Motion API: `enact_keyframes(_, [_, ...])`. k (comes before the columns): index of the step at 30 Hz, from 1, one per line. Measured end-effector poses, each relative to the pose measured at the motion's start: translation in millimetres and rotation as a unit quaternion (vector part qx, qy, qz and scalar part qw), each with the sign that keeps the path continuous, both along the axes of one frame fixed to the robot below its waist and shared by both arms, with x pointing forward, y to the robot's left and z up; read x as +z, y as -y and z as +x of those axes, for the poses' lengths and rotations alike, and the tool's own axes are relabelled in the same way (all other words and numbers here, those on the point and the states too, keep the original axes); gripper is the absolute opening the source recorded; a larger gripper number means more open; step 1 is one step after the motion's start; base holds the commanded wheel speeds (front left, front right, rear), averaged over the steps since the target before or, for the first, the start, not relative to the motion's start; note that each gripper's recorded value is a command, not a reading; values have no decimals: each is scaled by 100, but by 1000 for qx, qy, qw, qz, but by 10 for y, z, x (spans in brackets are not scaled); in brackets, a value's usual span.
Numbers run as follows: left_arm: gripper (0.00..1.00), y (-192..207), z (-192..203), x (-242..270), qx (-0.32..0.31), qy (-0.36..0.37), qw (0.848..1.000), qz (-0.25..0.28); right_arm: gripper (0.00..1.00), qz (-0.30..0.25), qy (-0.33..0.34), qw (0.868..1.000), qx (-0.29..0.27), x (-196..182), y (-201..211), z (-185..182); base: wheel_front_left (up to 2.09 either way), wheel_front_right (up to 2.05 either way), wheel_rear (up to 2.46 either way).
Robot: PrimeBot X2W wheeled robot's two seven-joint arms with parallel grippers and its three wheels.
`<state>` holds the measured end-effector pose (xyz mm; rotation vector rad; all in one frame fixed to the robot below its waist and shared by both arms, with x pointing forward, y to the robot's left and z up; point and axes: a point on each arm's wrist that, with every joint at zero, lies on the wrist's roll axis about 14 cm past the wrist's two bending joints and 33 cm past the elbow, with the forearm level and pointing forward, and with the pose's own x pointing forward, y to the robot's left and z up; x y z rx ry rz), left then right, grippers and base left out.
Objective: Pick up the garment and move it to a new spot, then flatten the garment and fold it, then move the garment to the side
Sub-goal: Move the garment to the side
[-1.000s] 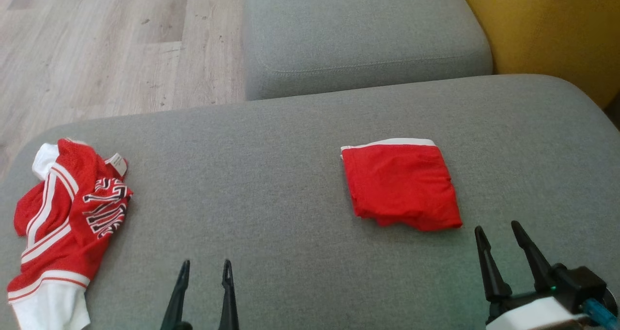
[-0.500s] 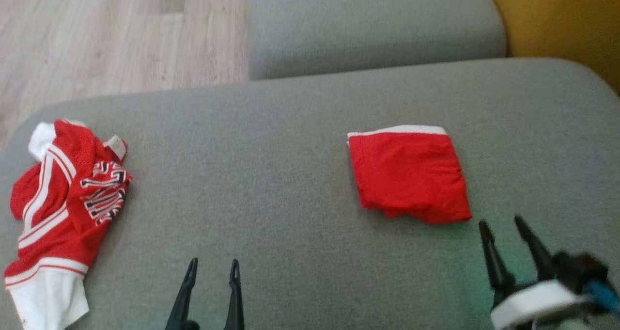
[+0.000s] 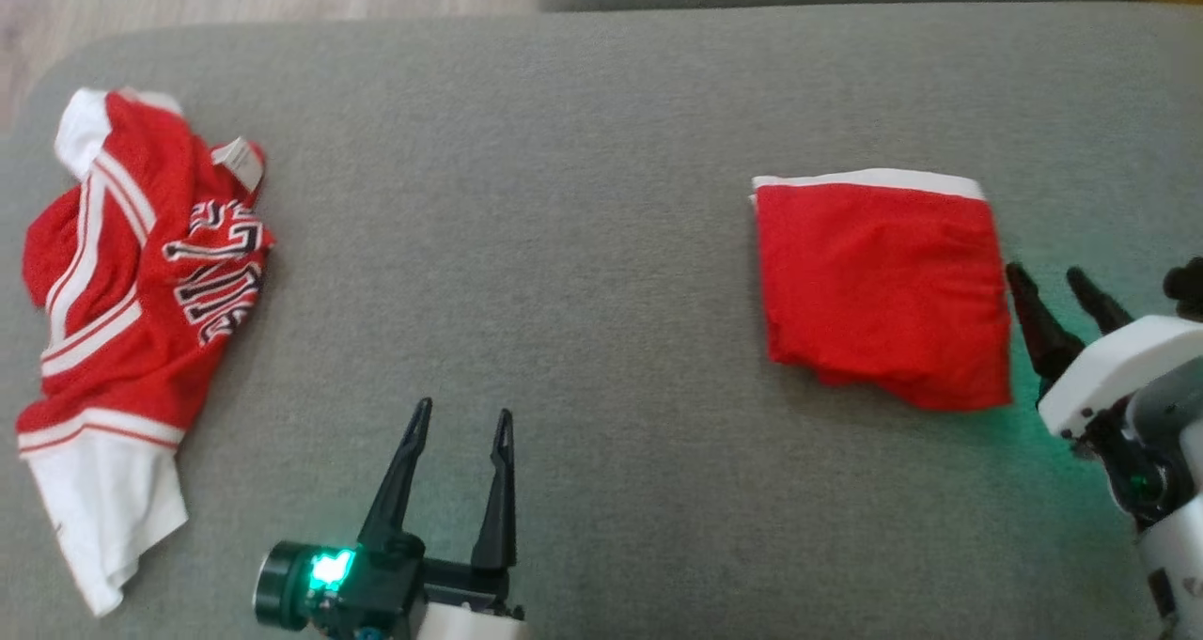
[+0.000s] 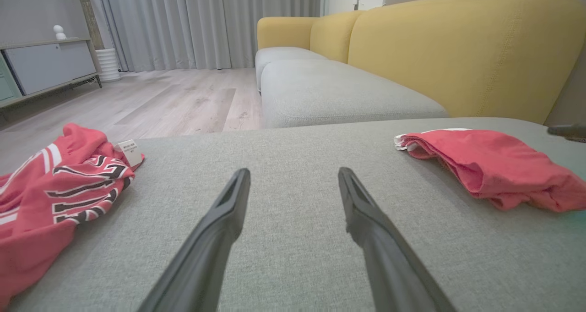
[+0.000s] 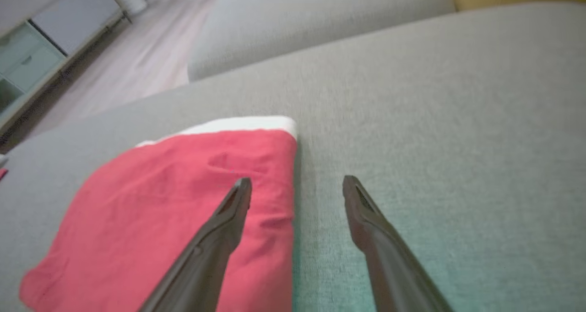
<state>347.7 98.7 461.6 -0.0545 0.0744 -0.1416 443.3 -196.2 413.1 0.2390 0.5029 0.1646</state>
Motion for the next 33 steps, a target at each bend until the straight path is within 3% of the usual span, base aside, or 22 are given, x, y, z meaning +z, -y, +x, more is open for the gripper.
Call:
enact_keyframes(5, [100, -65, -21, -112, 11, -19, 1000, 4, 100, 12, -81, 996, 19, -355, -100, -88, 0, 0, 0])
enact_keyframes(6, [100, -74, -11, -114, 12, -19, 1000, 4, 91, 14, -90, 996, 23, -399, -128, -107, 0, 0, 0])
enact_keyframes(7, [100, -80, 0, -112, 13, -18, 1000, 5, 48, 16, -97, 995, 27, -431, -150, -121, 0, 0, 0])
enact_keyframes(8, [100, -84, 7, -115, 13, -18, 1000, 5, 48, 18, -101, 994, 30, -448, -172, -125, 0, 0, 0])
enact_keyframes(9, [100, -85, 9, -122, 13, -20, 1000, 5, 0, 21, -102, 994, 32, -450, -185, -116, 0, 0, 0])
enact_keyframes(15, [100, -50, 65, -197, 7, -30, 1000, 4, 0, 12, -85, 996, 34, -403, -64, 3, 0, 0, 0])
enact_keyframes(23, [100, 34, 345, -160, 1, -25, 999, -44, 0, -65, -50, 997, 9, -272, 531, 309, 0, 0, 0])
enact_keyframes(28, [100, 213, 559, -178, -30, -19, 998, -55, 0, -158, -31, 986, -48, -59, 1348, 571, 0, 0, 0])
enact_keyframes(33, [100, 291, 754, -212, -43, -13, 997, -59, 0, -211, -21, 974, -84, 75, 1800, 713, 0, 0, 0])
